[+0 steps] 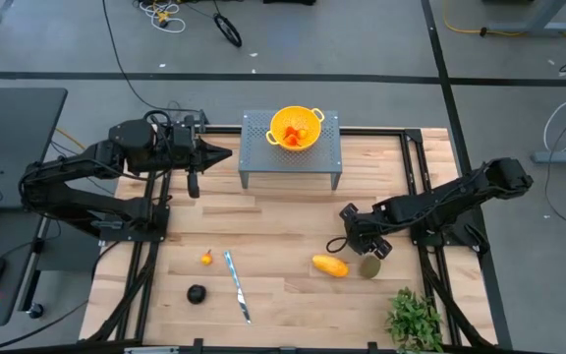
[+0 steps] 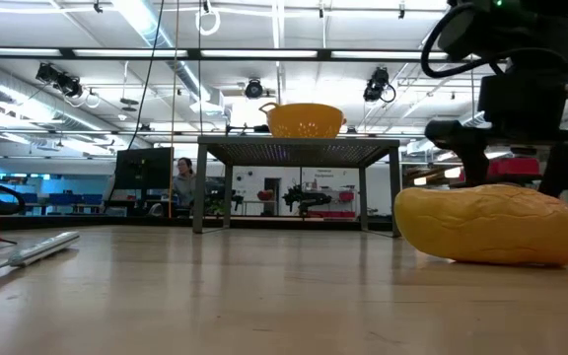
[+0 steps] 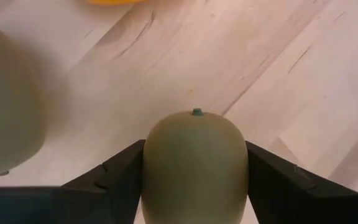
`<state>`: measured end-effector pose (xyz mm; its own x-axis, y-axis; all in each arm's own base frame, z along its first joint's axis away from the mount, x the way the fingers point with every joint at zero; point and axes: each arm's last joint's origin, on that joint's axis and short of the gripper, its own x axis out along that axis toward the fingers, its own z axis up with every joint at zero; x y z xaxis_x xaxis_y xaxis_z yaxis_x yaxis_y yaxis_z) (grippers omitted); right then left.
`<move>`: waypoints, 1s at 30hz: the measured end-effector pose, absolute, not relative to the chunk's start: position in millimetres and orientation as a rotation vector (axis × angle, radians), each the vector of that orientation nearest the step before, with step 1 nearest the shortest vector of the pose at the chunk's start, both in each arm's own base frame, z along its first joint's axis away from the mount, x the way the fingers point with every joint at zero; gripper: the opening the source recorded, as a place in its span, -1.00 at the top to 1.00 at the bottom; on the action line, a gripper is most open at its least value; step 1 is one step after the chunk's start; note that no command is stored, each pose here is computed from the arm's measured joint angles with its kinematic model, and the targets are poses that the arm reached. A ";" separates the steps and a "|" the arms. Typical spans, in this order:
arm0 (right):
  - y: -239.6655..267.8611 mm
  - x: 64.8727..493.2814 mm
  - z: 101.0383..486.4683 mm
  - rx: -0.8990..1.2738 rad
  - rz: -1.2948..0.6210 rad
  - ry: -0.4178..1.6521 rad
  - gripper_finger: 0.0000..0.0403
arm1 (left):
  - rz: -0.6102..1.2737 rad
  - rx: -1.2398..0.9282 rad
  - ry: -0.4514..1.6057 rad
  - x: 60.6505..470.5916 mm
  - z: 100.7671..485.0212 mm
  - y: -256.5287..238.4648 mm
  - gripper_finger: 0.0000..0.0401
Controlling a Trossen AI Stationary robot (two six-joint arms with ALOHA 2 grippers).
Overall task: Pick & Place Fruit
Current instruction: Put the kiwi into the colander bowl on the shelf
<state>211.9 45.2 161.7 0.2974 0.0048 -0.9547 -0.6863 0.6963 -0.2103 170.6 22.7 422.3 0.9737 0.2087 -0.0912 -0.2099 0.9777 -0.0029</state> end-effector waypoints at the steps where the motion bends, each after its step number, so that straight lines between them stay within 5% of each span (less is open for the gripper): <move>1: 45.2 211.8 161.7 -0.685 0.510 1.195 -0.22 | 0.211 -0.013 0.091 170.7 422.3 22.7 0.99; 30: 41.8 210.8 182.8 -0.710 0.355 1.074 -0.22 | 0.190 0.013 0.092 170.7 422.5 22.1 1.00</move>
